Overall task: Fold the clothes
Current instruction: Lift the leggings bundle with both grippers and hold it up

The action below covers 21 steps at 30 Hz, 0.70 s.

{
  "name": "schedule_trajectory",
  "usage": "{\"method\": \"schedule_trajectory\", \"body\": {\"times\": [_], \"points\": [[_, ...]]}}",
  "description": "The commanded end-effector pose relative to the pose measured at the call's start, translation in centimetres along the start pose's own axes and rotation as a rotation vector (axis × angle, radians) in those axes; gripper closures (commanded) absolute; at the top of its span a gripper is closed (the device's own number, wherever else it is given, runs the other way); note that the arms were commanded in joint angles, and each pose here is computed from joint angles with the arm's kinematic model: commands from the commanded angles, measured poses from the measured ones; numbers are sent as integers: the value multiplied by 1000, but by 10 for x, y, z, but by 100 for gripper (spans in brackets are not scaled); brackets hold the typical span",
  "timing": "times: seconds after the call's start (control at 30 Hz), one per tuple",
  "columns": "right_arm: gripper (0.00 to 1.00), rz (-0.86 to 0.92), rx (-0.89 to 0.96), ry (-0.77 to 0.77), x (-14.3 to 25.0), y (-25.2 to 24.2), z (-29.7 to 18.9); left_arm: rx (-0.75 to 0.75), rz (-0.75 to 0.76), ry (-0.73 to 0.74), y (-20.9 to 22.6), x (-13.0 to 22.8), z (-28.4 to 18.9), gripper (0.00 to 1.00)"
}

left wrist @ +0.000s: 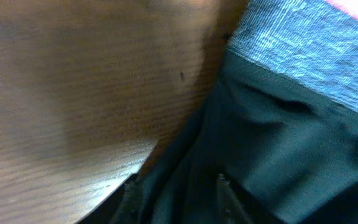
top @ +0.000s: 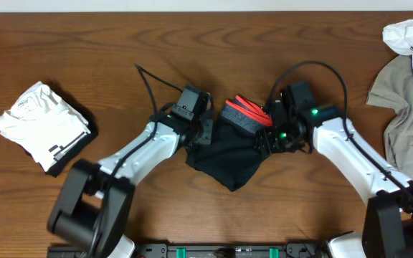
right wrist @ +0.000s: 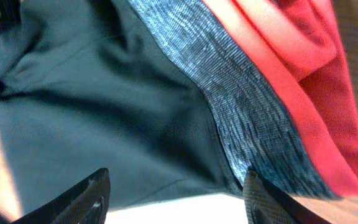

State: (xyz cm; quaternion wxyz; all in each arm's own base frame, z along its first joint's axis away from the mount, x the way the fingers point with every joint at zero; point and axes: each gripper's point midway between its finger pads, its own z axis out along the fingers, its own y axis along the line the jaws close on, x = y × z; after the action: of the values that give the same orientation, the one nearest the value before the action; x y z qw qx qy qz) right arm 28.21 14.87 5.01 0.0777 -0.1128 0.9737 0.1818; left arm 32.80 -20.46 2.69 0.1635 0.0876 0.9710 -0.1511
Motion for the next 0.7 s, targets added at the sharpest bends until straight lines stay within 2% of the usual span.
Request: {"method": "schedule_trajectory", "body": {"times": [0.0,0.13,0.27,0.47,0.57,0.67], "points": [[32,13,-11,-16,6,-3,15,25,14,34,-1,5,14,54],[30,-21,-18,-115,-6,-7,28,91,11,67,-11,11,22,53],[25,-34,50,-186,-20,-21,33,158,-4,130,-20,25,22,53],[22,-67,124,-232,-32,-37,33,72,-42,277,-2,63,17,54],[22,-103,130,-261,-40,-39,31,35,-63,331,5,76,14,65],[21,-120,127,-283,-45,-39,29,21,-96,371,7,85,10,71]]}}
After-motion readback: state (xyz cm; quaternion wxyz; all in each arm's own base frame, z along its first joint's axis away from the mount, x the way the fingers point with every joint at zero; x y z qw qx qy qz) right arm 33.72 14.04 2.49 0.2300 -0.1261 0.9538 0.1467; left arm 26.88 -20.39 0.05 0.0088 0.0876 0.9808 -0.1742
